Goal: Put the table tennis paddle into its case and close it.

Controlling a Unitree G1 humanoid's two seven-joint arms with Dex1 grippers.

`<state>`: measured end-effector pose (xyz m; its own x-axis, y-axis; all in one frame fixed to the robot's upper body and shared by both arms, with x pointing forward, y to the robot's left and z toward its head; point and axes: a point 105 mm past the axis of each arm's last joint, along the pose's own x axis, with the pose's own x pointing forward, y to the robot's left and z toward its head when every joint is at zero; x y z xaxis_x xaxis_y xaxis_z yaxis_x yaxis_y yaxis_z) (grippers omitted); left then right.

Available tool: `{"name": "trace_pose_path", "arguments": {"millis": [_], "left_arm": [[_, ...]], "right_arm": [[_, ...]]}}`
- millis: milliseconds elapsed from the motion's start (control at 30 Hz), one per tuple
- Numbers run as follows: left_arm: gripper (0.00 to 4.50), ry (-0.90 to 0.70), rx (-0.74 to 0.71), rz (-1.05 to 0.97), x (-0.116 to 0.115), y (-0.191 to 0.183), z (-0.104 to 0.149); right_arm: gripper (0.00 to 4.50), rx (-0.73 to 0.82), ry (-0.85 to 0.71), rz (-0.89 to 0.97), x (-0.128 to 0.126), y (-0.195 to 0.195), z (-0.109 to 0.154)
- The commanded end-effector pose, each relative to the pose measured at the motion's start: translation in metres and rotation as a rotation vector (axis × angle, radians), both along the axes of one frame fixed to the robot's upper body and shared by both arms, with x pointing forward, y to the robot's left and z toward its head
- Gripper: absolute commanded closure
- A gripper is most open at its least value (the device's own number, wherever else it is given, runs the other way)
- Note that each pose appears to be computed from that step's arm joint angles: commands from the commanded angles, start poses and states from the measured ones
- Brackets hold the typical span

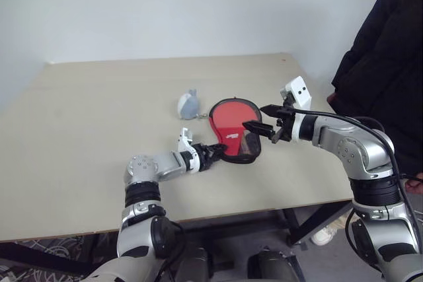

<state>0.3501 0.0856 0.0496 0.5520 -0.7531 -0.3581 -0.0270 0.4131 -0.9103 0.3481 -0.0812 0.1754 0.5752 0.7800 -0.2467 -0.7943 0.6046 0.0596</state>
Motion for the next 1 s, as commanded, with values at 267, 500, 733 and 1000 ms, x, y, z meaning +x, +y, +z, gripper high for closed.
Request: {"name": "trace_pose_path", "arguments": {"millis": [267, 500, 733, 1000], "left_arm": [[3.39, -0.013, 0.025, -0.068, -0.008, -0.011, -0.003], [3.39, -0.021, 0.033, -0.061, -0.006, -0.011, -0.003], [4.05, -0.009, 0.033, -0.054, -0.006, -0.013, -0.006], [4.43, -0.013, 0.037, -0.043, -0.002, -0.013, -0.004]], "right_arm": [[0.00, -0.206, -0.072, 0.112, -0.010, -0.022, -0.017], [0.00, -0.293, -0.058, 0.176, -0.018, -0.037, -0.031], [0.00, -0.296, -0.051, 0.191, -0.021, -0.037, -0.033], [0.00, -0.314, -0.041, 0.207, -0.024, -0.041, -0.037]]}}
